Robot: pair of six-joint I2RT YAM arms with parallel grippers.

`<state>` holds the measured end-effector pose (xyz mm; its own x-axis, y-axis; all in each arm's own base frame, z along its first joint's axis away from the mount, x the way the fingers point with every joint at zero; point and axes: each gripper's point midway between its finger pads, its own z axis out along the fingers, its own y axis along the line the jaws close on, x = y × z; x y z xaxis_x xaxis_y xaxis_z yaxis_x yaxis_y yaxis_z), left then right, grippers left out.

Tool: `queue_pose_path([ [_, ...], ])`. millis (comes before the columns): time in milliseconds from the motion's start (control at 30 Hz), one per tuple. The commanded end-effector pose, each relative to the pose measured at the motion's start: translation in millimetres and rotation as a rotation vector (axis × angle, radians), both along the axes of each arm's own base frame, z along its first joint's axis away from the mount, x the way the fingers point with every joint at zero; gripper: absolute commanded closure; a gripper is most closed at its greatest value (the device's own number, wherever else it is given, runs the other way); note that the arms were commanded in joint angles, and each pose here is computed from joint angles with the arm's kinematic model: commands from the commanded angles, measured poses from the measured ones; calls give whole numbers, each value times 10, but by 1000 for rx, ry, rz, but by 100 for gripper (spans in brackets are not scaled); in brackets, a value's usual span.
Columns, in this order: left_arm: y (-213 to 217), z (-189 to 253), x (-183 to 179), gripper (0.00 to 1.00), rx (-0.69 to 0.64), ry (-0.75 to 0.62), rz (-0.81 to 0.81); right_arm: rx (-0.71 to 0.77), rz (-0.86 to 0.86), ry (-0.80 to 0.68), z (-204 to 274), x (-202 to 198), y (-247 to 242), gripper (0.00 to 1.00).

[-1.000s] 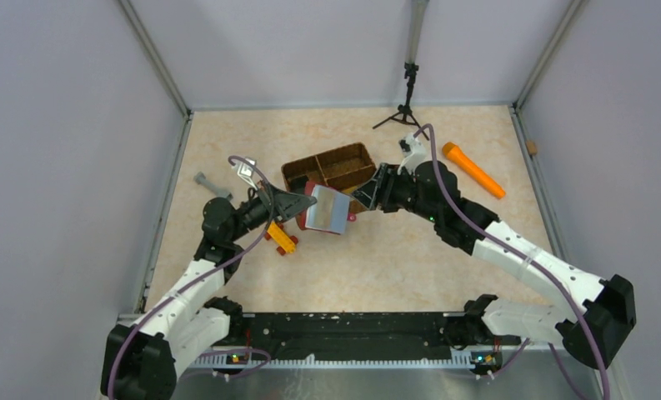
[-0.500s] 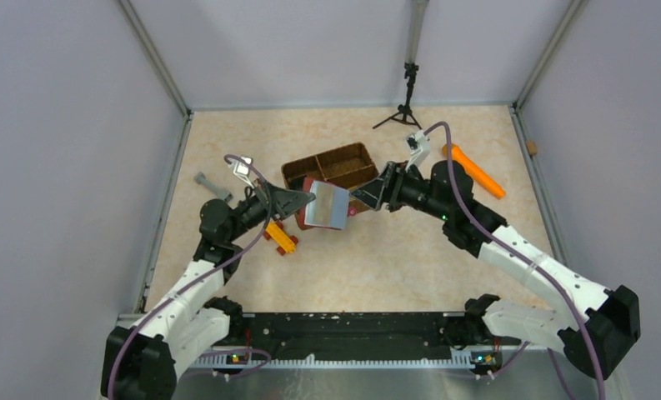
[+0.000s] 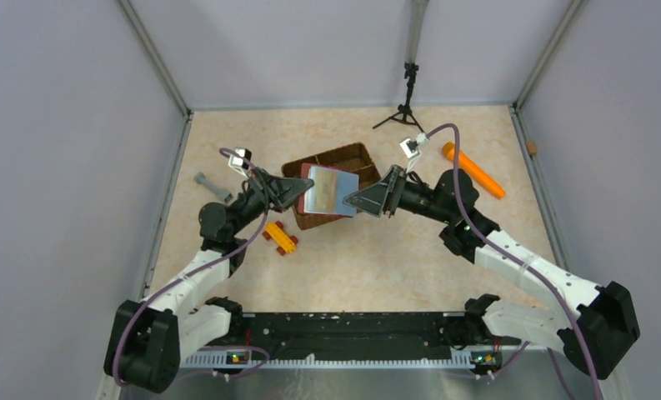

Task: Take the credit cards out of the card holder
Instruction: Remove the credit card from the card holder.

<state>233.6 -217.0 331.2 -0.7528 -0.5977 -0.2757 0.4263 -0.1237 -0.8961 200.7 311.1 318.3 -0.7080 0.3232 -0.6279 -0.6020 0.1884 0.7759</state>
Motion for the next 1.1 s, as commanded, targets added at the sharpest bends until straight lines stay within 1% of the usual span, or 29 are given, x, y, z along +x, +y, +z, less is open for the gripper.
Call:
queue_pose_path([
  [0,32,436,-169,100,-87,-129,-21,103,59,-52,326,-69,33,39],
  [233,5,597,-257,100,-114,-153,-44,160,121,-26,408,-96,111,44],
  [267,3,611,-268,100,-116,-157,-46,153,125,-74,407,-93,119,44],
  [300,-2,619,-274,100,-118,-158,-48,173,141,-30,433,-114,125,45],
  [667,-103,595,-252,100,-110,-154,-64,224,195,-34,566,-208,122,55],
  [800,-130,590,-248,100,-110,-156,-69,238,201,-36,608,-223,115,57],
  [967,-128,556,-248,100,-104,-155,-61,257,183,-23,633,-217,87,69],
  [1067,-125,546,-249,100,-97,-157,-55,236,138,-8,567,-150,74,72],
])
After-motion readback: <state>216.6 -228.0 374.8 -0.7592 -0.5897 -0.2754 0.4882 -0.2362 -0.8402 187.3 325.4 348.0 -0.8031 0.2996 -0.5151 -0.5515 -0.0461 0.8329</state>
